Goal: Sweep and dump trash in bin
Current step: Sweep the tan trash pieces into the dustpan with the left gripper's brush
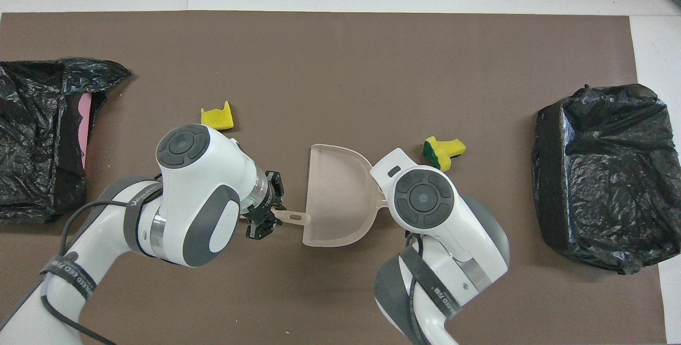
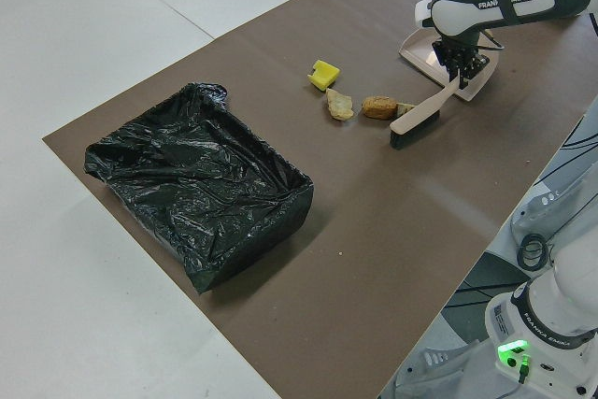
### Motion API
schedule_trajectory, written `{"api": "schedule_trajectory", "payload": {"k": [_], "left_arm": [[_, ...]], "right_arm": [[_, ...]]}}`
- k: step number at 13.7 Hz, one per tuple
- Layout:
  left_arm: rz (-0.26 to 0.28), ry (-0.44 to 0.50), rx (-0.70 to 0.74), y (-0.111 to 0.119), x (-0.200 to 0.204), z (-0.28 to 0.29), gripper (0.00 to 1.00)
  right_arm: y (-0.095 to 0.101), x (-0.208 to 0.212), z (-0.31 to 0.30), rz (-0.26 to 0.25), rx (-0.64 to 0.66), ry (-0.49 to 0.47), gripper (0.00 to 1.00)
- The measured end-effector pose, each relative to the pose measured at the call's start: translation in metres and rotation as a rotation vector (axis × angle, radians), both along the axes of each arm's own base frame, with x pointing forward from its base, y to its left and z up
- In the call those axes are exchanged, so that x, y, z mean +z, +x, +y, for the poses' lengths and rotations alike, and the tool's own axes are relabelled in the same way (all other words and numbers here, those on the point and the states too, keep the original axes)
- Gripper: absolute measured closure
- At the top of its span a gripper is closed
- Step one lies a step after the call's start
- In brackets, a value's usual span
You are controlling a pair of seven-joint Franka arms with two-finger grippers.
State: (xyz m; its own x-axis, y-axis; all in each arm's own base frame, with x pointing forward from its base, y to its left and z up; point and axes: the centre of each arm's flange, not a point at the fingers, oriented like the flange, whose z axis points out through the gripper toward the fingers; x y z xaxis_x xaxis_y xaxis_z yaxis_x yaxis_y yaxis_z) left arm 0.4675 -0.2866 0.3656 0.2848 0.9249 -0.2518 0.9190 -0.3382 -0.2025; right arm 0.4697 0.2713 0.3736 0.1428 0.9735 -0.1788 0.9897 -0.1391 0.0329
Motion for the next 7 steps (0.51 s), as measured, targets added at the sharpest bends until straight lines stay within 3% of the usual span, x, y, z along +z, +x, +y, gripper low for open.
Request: {"api": "schedule_trajectory", "payload": {"k": [3,7], "left_arm": [[0.082,0.017,-0.215,-0.016,0.005,-0.006,0.74],[0.144,0.017,-0.494,-0.028,0.03,0.021,0.74]], "right_arm": [[-0.004,-0.005,0.007,0.005,-0.003,-0.006,0.67],[-0.006,-0.006,0.008,0.008,-0.023,-0.012,0.67]]}}
